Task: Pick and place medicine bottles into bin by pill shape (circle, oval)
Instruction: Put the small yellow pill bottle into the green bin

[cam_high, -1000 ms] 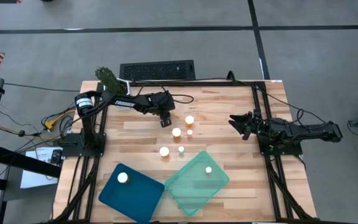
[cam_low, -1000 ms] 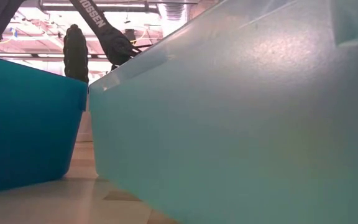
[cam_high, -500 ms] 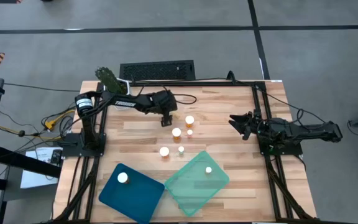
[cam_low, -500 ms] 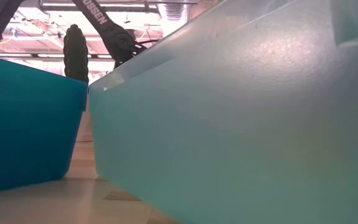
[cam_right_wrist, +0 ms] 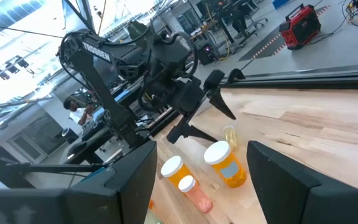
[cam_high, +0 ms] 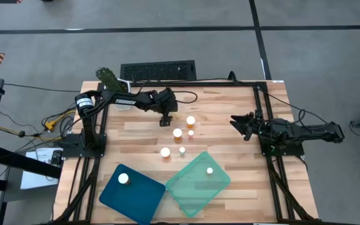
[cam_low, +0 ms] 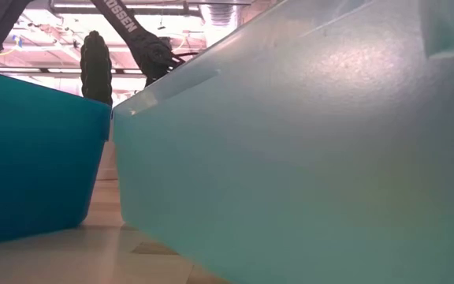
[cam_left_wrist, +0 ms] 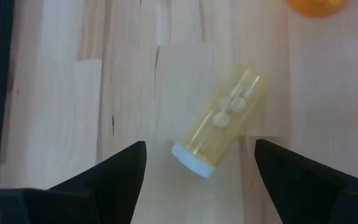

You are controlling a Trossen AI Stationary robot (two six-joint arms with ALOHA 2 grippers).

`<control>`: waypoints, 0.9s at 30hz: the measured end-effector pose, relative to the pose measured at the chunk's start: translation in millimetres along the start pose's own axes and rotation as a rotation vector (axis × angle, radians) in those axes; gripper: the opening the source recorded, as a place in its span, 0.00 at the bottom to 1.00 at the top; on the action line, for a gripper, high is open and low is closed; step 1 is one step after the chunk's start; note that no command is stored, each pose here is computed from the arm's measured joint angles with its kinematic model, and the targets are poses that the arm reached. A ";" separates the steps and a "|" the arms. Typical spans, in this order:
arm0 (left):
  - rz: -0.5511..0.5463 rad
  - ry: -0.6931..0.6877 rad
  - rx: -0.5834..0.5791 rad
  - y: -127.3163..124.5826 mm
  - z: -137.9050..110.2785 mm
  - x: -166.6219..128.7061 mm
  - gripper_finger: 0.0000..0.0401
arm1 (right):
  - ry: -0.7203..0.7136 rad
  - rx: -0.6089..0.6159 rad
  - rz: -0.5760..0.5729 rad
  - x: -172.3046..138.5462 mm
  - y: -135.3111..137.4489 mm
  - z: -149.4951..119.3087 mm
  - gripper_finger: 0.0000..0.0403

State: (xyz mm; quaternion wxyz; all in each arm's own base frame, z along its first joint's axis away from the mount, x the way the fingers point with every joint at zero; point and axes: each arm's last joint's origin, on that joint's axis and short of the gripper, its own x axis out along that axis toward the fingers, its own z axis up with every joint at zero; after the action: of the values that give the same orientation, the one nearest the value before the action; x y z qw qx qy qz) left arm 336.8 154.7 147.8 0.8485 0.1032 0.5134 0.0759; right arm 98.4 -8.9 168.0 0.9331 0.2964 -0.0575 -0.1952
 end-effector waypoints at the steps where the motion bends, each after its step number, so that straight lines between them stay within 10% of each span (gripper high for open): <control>1: -0.007 -0.003 0.010 0.1 -0.1 0.0 0.73 | 0.000 0.000 0.000 0.0 0.0 0.0 0.65; 27: -0.078 0.001 0.047 -0.9 -4.2 10.6 0.67 | 0.000 0.003 -0.001 0.0 0.0 0.0 0.65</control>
State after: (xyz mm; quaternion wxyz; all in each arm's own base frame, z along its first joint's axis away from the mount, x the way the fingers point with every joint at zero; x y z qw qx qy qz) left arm 338.0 156.7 136.6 0.8480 0.1029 0.5190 0.0310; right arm 98.4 -8.9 168.0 0.9327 0.2978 -0.0577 -0.1954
